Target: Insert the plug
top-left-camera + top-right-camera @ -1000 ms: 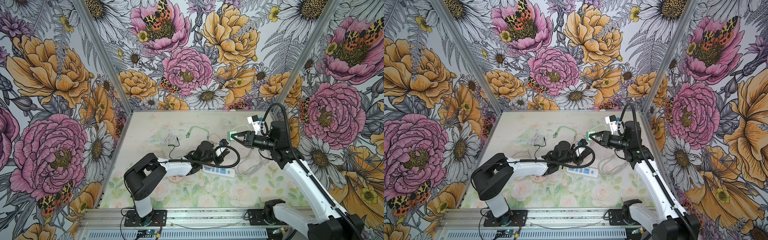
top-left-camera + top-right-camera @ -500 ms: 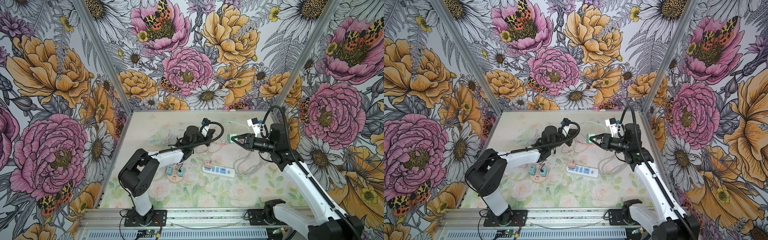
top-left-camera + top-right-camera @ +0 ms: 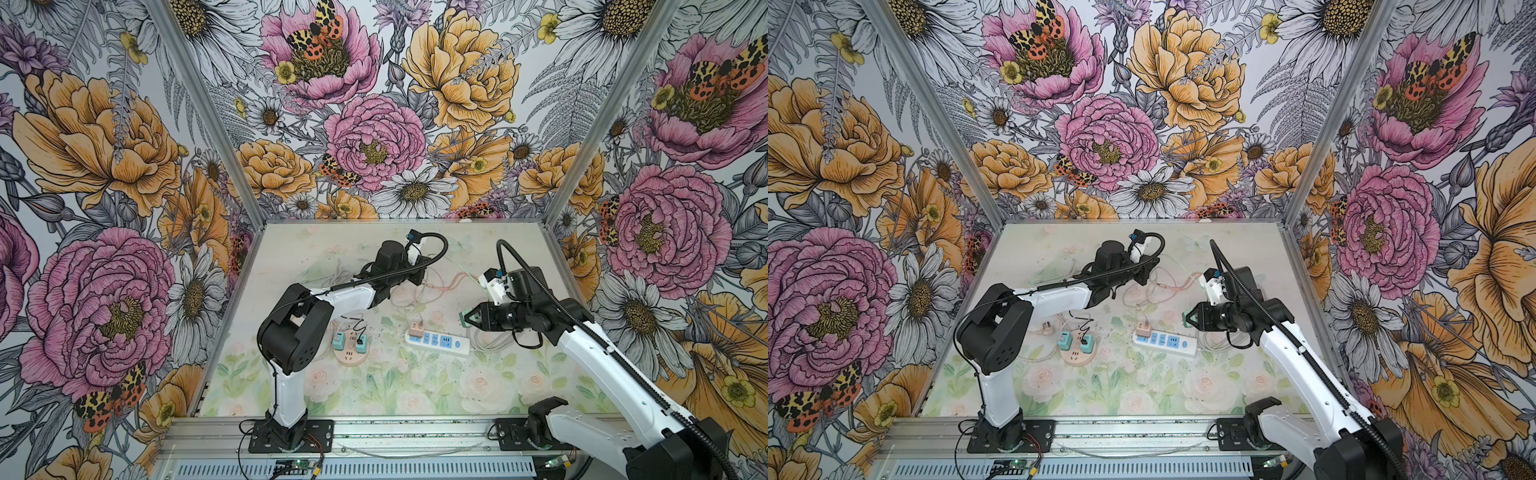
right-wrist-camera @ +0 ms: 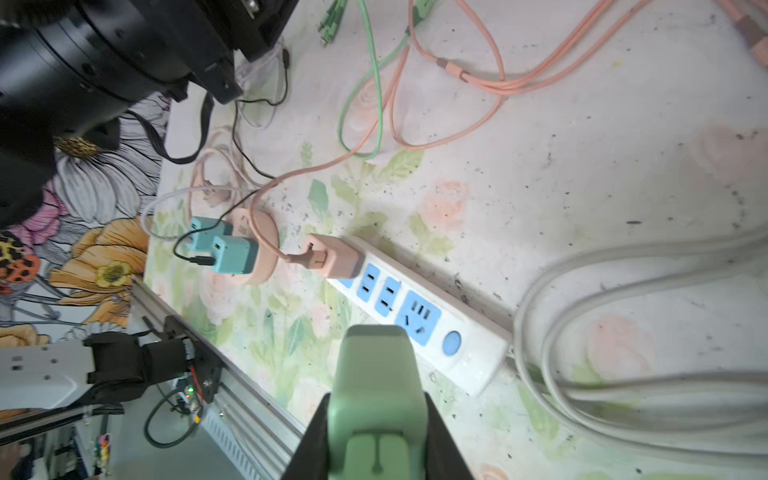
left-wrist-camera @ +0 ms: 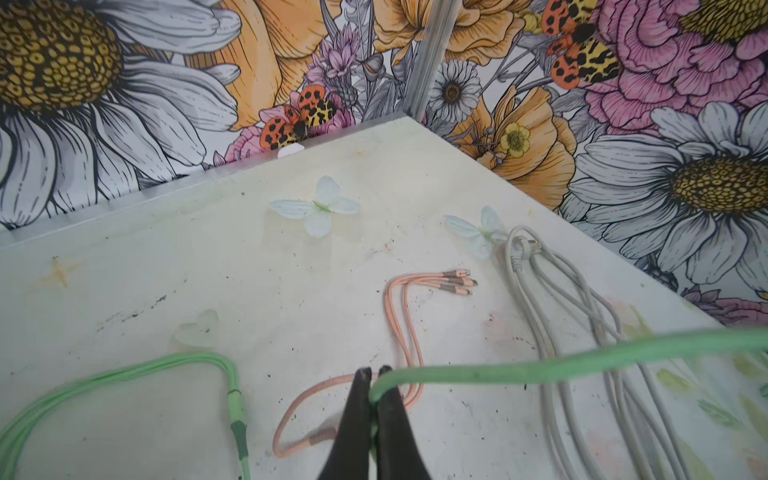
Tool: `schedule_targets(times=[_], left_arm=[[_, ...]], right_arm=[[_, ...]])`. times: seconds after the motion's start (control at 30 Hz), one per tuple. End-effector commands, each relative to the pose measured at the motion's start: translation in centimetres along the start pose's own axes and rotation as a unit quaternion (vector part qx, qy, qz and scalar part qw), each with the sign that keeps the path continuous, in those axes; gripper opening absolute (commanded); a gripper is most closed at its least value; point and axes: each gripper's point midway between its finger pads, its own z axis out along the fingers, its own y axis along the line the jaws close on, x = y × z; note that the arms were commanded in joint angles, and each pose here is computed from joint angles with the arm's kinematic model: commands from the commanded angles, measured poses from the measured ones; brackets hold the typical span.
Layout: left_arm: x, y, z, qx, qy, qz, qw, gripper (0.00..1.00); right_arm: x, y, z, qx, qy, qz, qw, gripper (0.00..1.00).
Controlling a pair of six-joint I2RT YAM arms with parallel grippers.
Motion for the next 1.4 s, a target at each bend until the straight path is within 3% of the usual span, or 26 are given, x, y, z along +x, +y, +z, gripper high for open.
schedule_targets(times=[0.0,0.37,0.63,0.83,1.03,1.17,1.37], left_arm=[[0.8,0.1,0.0,0.009,0.024,-0.021,0.999,0.05],[4.9,1.2,-0.3,-0.003,0.106,-0.086,0.991,0.07],[5.9,1.3,-0.6,0.019,0.12,-0.124,0.985,0.07],[6.9,2.1,-0.5,0.035,0.14,-0.161,0.976,0.07],[7.1,2.2,-0.7,0.042,0.144,-0.171,0.974,0.07],[7.1,2.0,-0.9,0.044,0.144,-0.168,0.974,0.07],[6.6,1.4,-0.8,0.066,0.143,-0.161,0.974,0.1]], right_arm=[[0.2,-1.6,-0.3,0.065,0.016,-0.041,0.997,0.0],[-0.2,0.5,1.1,0.073,0.04,-0.093,0.992,0.0],[0.4,1.2,2.8,0.079,0.073,-0.128,0.986,0.0],[-0.2,2.2,2.7,0.076,0.066,-0.203,0.974,0.0],[-0.1,2.6,3.1,0.077,0.075,-0.31,0.945,0.0],[2.1,3.1,3.6,0.037,0.096,-0.411,0.906,0.0],[2.3,0.6,3.8,0.096,0.113,-0.442,0.885,0.0]])
